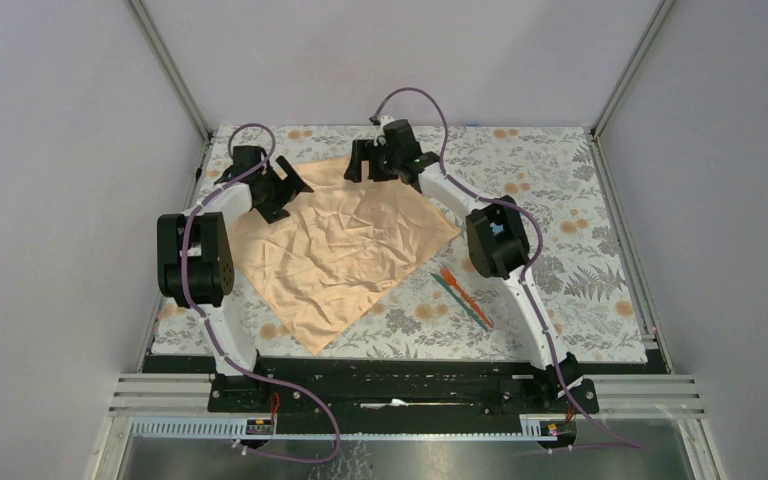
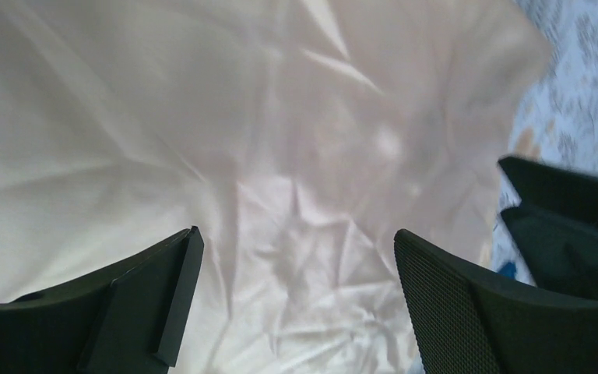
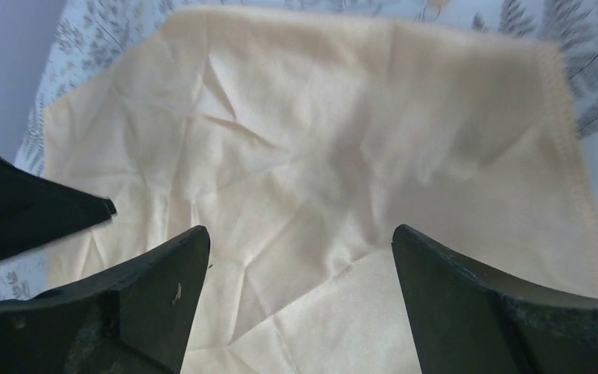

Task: Fold the napkin into a case and place the utensils inside
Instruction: Flatten out the crumpled napkin at the center of the board.

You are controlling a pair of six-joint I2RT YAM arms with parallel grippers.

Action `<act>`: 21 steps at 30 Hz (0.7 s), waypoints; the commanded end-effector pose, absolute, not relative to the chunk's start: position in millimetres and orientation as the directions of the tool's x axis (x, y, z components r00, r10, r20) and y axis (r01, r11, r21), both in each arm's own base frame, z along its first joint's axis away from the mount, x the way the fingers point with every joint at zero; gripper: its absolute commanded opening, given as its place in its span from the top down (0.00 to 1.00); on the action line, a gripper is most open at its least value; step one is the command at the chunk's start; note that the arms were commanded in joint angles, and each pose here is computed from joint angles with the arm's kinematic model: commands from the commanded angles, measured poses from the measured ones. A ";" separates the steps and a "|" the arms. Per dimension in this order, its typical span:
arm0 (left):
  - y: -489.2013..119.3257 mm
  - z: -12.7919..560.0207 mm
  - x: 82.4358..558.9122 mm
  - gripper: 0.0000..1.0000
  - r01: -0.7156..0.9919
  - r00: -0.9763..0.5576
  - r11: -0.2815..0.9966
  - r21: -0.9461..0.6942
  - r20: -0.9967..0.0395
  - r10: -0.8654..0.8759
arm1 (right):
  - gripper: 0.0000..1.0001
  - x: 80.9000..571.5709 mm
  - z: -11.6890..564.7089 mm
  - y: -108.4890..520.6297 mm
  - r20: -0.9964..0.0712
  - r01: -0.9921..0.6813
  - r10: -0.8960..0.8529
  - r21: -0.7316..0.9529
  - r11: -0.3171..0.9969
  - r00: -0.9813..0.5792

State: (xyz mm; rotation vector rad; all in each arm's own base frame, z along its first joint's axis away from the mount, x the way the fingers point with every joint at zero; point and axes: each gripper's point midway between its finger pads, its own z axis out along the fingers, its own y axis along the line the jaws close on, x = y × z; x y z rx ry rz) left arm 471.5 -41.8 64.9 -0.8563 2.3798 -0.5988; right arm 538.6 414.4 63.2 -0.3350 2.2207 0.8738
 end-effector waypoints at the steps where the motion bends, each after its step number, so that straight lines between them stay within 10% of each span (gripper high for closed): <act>1: -77.2 123.5 463.9 0.01 -0.211 -0.683 0.744 -0.634 -0.448 -0.576 | 0.06 562.2 138.3 376.0 -0.781 -0.506 0.058 0.457 0.731 -0.622; 21: -137.5 127.6 340.5 0.01 -0.045 -0.816 0.724 -0.688 -0.393 -0.424 | 0.16 609.0 51.5 381.4 -0.709 -0.440 0.168 0.586 0.680 -0.685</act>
